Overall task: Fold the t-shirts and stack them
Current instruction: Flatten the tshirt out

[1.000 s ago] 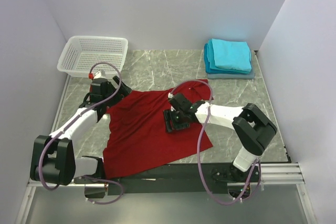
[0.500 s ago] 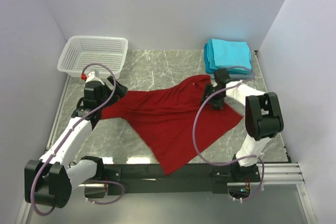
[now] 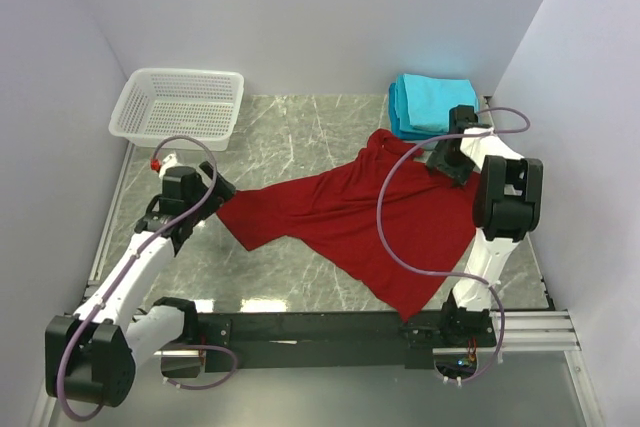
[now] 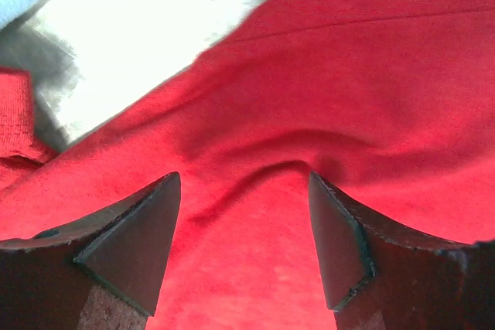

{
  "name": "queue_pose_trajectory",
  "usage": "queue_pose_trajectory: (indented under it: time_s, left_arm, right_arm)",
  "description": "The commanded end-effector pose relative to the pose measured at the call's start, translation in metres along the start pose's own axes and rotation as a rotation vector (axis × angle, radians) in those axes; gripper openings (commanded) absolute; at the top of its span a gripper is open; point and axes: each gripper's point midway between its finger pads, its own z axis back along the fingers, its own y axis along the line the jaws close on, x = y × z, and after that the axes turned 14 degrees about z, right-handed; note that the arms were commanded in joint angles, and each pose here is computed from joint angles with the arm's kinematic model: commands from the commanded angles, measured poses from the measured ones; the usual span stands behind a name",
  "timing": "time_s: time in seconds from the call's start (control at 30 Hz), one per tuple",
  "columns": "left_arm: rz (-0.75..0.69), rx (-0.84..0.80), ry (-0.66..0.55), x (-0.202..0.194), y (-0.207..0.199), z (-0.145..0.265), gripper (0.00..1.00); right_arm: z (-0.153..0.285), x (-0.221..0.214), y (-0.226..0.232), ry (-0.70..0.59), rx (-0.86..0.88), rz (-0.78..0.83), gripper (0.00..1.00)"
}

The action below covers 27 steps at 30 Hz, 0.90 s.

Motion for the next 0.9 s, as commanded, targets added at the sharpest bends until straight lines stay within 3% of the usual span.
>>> queue_pose_trajectory:
  time_s: [0.0,0.17,0.27,0.3,0.4,0.77,0.87]
  left_arm:
    - [0.027,0.127,-0.021,-0.003,0.033,-0.008,1.0]
    - [0.037,0.153,0.019,-0.012,0.044,-0.028,0.97]
    - [0.021,0.221,0.041,-0.014,0.058,-0.044,0.89]
    - [0.017,0.234,0.055,-0.016,0.061,-0.052,0.8]
    - [0.007,0.267,0.086,-0.019,0.067,-0.064,0.68]
    - [-0.041,0.317,0.101,-0.022,0.077,-0.092,0.55]
    - [-0.071,0.356,0.091,-0.019,0.083,-0.097,0.36]
  right_arm:
    - [0.045,0.034,-0.024,-0.144,-0.092,-0.023,0.74]
    - [0.089,0.029,-0.016,-0.267,-0.002,-0.05,0.74]
    - [0.104,0.022,-0.009,-0.307,0.022,-0.049,0.74]
    - [0.107,0.02,-0.005,-0.314,0.033,-0.04,0.74]
    - [0.114,0.013,0.001,-0.324,0.039,-0.021,0.74]
    - [0.131,0.003,0.009,-0.37,0.07,-0.005,0.74]
    - [0.135,0.001,0.008,-0.382,0.08,-0.006,0.74]
